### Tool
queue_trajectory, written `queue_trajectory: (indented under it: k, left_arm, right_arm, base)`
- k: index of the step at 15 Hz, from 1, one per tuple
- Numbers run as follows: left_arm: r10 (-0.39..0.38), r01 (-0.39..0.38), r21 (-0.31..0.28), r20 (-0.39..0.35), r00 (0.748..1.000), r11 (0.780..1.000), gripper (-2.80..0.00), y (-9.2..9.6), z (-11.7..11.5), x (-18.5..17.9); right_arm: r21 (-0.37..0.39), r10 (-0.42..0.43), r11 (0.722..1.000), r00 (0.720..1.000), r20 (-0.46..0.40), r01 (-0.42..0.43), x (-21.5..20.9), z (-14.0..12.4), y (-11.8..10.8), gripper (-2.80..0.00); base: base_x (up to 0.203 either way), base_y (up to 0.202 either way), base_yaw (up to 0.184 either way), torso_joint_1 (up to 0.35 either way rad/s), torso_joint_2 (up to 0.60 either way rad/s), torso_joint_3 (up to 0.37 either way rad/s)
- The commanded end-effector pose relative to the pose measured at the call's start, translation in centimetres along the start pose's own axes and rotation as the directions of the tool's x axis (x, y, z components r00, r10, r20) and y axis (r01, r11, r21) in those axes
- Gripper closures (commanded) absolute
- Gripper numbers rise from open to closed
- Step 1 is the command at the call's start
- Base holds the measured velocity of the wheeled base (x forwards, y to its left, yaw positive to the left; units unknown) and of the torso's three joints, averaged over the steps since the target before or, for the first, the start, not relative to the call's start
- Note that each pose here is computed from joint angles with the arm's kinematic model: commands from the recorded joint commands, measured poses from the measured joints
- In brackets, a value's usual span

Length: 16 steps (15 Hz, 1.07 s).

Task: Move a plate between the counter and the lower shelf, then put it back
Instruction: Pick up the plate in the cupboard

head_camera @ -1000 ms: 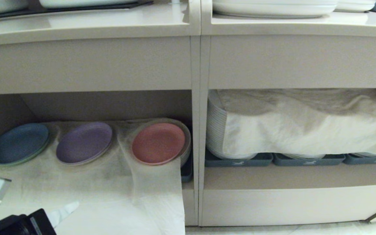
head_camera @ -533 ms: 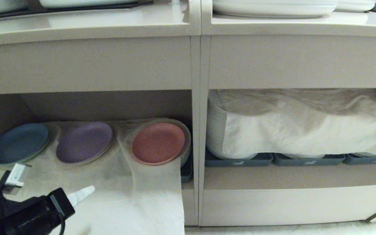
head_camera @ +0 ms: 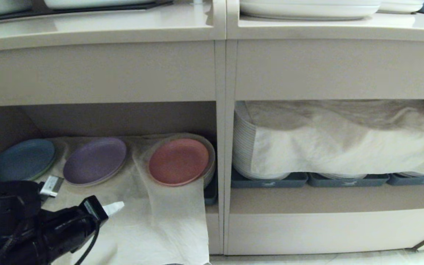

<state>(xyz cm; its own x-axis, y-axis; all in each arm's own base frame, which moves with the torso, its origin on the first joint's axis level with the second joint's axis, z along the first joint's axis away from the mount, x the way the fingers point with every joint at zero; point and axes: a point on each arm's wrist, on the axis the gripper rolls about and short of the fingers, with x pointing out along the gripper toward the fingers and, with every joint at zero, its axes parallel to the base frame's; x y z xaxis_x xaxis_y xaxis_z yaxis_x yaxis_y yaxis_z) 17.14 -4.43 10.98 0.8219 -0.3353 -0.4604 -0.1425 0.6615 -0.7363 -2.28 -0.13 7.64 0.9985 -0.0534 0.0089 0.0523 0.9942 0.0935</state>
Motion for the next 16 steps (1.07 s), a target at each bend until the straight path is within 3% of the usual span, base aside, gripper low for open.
queue_trajectory:
  k: [1,9,13,15,16]
  left_arm:
    - [0.033,-0.035,-0.042,-0.029,0.999,0.999,0.00,0.2,0.0,1.6]
    - [0.032,-0.033,-0.031,-0.027,0.999,0.999,0.00,0.0,0.0,3.5]
    - [-0.008,0.008,-0.017,-0.017,1.000,1.000,0.00,-1.0,-0.1,4.1]
    - [-0.007,0.007,-0.038,-0.013,1.000,0.999,0.00,-1.2,0.1,4.7]
    - [-0.001,0.000,-0.041,-0.017,1.000,0.999,-2.80,-1.1,0.0,4.8]
  right_arm:
    - [0.000,0.000,1.000,1.000,0.000,0.000,0.0,0.0,0.0,0.00]
    - [0.000,0.000,1.000,1.000,0.000,0.000,0.0,0.0,0.0,0.00]
    - [0.000,0.000,1.000,1.000,0.000,0.000,0.0,0.0,0.0,0.00]
    - [0.000,0.000,1.000,1.000,0.000,0.000,0.0,0.0,0.0,0.00]
    - [0.000,0.000,1.000,1.000,0.000,0.000,0.0,0.0,0.0,0.00]
  base:
    - [0.000,0.000,0.000,0.000,0.00,0.000]
    - [0.000,0.000,0.000,0.000,0.00,0.000]
    - [0.000,0.000,0.000,0.000,0.00,0.000]
    - [0.000,0.000,0.000,0.000,0.00,0.000]
    - [0.000,0.000,0.000,0.000,0.00,0.000]
